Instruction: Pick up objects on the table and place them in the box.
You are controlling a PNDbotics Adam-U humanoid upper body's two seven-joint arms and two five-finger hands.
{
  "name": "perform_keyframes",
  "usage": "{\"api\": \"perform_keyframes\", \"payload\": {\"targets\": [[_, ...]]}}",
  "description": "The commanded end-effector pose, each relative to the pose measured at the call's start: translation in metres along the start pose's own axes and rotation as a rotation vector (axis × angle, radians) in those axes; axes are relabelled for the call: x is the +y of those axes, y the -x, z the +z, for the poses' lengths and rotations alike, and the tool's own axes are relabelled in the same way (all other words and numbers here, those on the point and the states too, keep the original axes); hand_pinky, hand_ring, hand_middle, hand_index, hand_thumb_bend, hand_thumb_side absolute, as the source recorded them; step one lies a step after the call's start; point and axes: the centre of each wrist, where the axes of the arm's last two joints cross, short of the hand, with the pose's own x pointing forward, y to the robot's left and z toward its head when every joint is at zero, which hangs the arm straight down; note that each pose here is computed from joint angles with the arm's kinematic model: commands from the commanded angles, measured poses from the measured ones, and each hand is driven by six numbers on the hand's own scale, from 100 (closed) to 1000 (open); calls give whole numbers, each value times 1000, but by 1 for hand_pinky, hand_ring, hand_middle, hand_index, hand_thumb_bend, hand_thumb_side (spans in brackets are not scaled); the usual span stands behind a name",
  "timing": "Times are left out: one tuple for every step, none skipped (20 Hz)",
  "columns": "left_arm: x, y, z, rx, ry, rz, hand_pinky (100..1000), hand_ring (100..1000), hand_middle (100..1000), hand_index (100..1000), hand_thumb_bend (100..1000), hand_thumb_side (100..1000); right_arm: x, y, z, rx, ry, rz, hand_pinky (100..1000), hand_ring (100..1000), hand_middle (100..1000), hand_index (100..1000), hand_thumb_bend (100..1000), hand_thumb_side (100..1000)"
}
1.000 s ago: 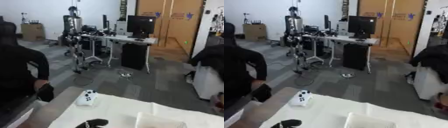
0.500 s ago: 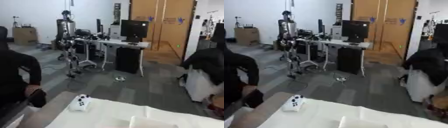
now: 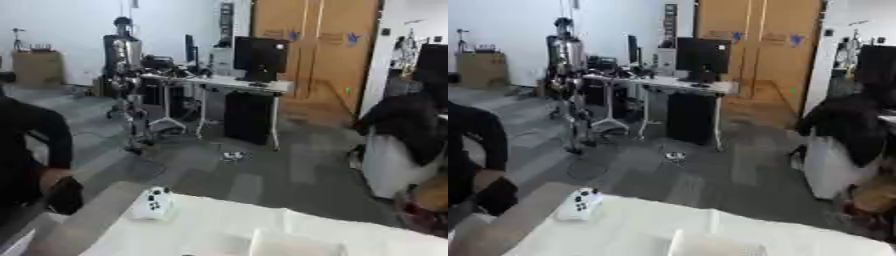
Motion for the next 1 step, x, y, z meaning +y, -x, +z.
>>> {"api": "perform_keyframes", "payload": {"targets": [[6, -6, -4, -19, 9, -24, 389, 777, 863, 741, 944, 716, 0, -4, -14, -78, 3, -17, 100, 133, 157, 465, 152, 1000]]}}
